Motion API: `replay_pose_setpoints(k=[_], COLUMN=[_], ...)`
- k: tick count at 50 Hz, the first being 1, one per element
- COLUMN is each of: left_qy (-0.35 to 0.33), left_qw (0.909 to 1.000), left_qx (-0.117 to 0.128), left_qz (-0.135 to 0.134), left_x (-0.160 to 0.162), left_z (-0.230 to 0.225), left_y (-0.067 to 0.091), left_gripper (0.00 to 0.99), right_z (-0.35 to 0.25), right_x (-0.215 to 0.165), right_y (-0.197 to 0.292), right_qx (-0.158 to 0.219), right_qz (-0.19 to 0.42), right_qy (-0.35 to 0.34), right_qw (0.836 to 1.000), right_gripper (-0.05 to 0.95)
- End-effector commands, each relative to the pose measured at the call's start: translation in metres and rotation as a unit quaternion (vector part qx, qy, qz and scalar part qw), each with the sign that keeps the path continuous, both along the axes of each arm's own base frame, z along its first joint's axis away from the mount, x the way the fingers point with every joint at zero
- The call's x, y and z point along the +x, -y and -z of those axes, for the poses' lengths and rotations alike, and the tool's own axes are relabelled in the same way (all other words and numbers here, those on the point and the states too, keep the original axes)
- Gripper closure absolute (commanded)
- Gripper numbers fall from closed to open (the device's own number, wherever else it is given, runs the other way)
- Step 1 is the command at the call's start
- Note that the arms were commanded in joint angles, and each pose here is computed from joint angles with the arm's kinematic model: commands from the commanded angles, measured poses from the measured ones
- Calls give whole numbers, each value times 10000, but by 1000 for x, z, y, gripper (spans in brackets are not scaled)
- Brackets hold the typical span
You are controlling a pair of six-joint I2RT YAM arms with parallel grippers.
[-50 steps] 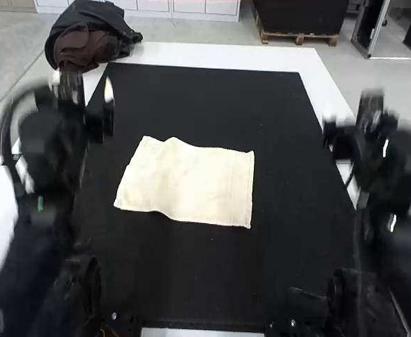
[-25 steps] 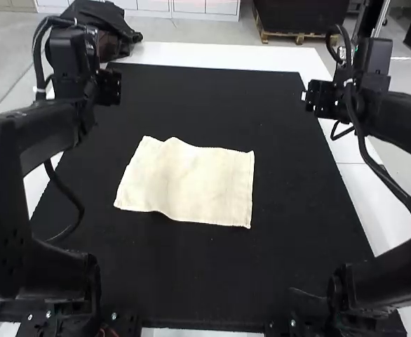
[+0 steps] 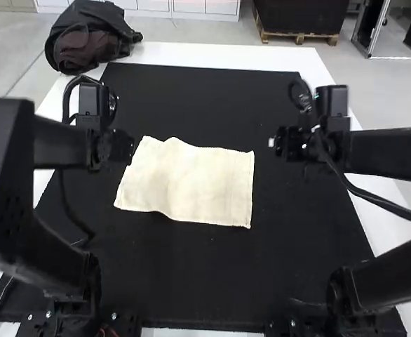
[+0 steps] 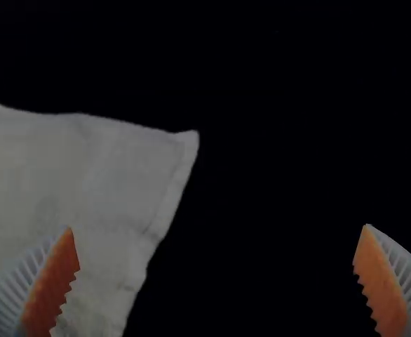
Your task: Fold the towel.
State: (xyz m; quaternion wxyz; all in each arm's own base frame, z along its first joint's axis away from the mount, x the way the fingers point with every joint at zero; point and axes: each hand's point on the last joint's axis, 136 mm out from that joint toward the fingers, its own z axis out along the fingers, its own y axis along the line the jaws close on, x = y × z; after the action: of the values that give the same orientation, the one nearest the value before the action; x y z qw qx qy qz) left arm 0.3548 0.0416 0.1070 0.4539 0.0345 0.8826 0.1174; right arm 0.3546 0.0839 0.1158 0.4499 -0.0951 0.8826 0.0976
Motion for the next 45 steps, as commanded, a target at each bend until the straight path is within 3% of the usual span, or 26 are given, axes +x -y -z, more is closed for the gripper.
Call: replay_pose_setpoints(k=[1,11,27,45], left_qy=[55,-136,-606,-908], left_qw=[9999,9995,9946,9919], left_qx=[-40,-226,-615,-666], left_qz=[86,185,580,584], left_x=[18,39,58,77], left_z=[-9,5,39,70], left_y=[-2,-4,11,11], left_gripper=[38,38,38,38], right_z=[7,23,63,81], right_x=[1,7,20,48], right_y=[-13,-21,-41,-64], right_qx=[130,264,341,401], right_qz=[6,-6,-237,-392], right_qy=[-166,-452,-888,-1043], right_qw=[9998,9986,9952,9930], right_gripper=[-10,-8,-7,-7])
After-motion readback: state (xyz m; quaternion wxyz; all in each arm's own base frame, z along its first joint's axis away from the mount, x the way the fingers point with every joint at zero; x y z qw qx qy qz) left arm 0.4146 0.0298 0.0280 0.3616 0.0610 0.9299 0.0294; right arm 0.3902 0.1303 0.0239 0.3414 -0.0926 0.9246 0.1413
